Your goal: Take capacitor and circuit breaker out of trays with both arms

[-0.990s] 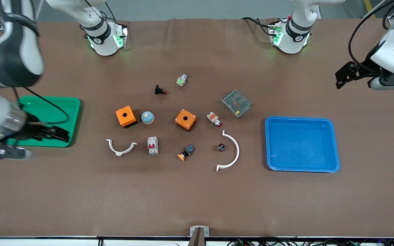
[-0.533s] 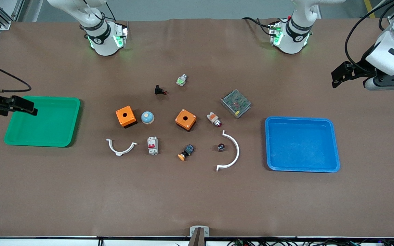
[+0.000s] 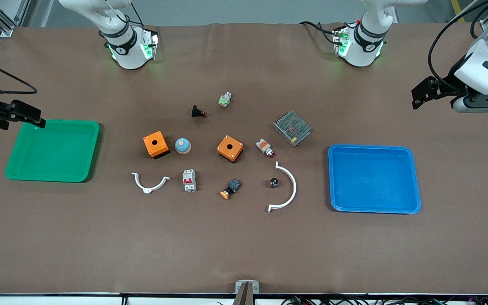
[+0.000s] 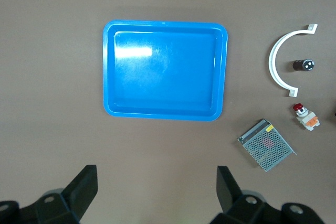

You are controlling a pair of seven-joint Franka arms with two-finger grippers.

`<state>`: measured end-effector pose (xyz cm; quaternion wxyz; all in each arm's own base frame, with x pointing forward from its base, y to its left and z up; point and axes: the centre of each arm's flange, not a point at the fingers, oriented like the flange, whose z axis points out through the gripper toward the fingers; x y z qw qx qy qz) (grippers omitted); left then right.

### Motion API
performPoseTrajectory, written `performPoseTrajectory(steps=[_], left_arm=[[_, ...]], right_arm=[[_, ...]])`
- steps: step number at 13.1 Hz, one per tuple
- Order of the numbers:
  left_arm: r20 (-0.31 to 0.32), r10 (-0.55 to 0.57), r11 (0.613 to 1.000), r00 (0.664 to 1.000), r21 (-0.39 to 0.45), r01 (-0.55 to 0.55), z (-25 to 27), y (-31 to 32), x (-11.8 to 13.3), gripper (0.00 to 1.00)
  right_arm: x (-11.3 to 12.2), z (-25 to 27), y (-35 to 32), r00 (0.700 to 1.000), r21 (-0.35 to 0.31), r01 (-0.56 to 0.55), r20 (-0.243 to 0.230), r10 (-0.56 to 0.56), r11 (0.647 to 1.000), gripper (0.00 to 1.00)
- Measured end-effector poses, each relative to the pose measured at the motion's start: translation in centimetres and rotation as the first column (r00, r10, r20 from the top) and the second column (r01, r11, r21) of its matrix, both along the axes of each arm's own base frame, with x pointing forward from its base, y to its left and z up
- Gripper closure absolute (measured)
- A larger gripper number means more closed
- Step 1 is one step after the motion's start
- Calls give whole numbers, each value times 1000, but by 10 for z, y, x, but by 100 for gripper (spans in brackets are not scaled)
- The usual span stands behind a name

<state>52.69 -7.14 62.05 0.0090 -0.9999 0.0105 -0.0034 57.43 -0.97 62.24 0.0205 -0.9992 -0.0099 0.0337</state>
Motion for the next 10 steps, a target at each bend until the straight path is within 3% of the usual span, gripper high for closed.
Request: performPoseTrajectory(steps=[7,10], left_arm=[[31,-14,1000,999,-5,14,14,0,7,0],[16,-16,1000,1000,-5,17,5,-1,13,0]], right_arm=[[-19,8,-2,1000,-1,1,26,-1,1000,0],[-23,9,-2,999,0,2,35,-2,1000,0]])
